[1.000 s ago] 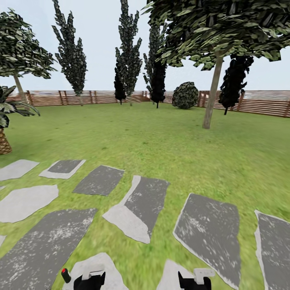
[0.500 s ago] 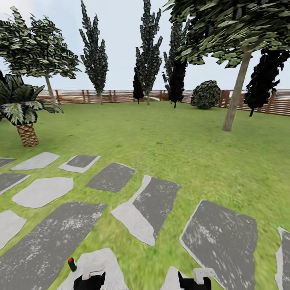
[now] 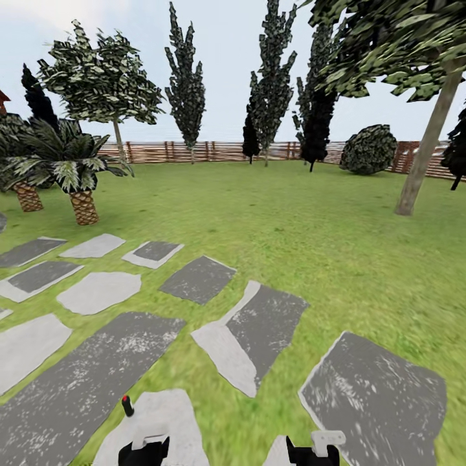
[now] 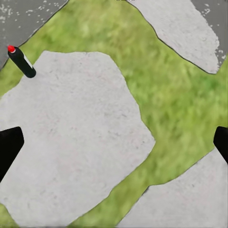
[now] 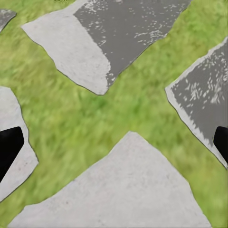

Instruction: In the garden, pick up the pesticide atomizer on the floor and spray pesticide onto both trees until each tree trunk is fully covered.

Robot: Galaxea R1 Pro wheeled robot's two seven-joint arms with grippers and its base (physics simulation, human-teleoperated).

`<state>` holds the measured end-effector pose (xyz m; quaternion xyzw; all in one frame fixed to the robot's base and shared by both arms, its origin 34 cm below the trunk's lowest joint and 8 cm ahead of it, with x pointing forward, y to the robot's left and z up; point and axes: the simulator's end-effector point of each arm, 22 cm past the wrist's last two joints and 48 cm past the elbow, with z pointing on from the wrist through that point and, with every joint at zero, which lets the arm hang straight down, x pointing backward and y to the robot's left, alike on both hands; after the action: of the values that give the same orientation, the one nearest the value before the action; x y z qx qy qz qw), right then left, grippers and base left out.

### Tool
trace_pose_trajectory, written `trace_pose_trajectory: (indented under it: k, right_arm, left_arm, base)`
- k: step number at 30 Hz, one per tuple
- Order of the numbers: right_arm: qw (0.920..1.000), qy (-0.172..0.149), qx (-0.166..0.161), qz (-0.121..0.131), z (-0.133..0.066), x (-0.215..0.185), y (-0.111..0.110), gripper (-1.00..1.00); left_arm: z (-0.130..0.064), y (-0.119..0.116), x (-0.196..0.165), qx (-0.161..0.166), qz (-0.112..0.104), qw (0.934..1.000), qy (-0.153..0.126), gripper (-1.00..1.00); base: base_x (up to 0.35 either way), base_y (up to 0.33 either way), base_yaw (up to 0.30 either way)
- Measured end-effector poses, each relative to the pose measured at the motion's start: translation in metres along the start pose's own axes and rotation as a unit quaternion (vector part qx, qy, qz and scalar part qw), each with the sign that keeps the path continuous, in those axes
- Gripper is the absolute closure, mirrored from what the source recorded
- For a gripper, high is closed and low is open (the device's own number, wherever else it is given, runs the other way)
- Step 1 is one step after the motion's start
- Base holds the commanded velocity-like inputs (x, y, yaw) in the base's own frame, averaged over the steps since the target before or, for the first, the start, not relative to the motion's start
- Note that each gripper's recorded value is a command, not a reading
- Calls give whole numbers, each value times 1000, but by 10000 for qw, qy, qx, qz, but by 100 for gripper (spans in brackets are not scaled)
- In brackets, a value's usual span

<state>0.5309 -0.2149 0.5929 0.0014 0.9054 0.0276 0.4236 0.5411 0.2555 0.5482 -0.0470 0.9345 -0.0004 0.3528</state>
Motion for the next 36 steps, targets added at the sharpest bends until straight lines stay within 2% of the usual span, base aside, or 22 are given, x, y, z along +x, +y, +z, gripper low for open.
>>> trace_pose_trajectory:
  k: [14, 36]
  right_arm:
    - [10000, 29, 1, 1, 0, 3, 0, -100]
    - [10000, 78, 2, 3, 1, 7, 0, -100]
  left_arm:
    - [1, -1, 3, 3, -3, 10000, 26, -100]
    - [2, 0, 7, -1, -1, 10000, 68, -100]
  base:
    - [87, -202, 280]
    - [85, -6, 280]
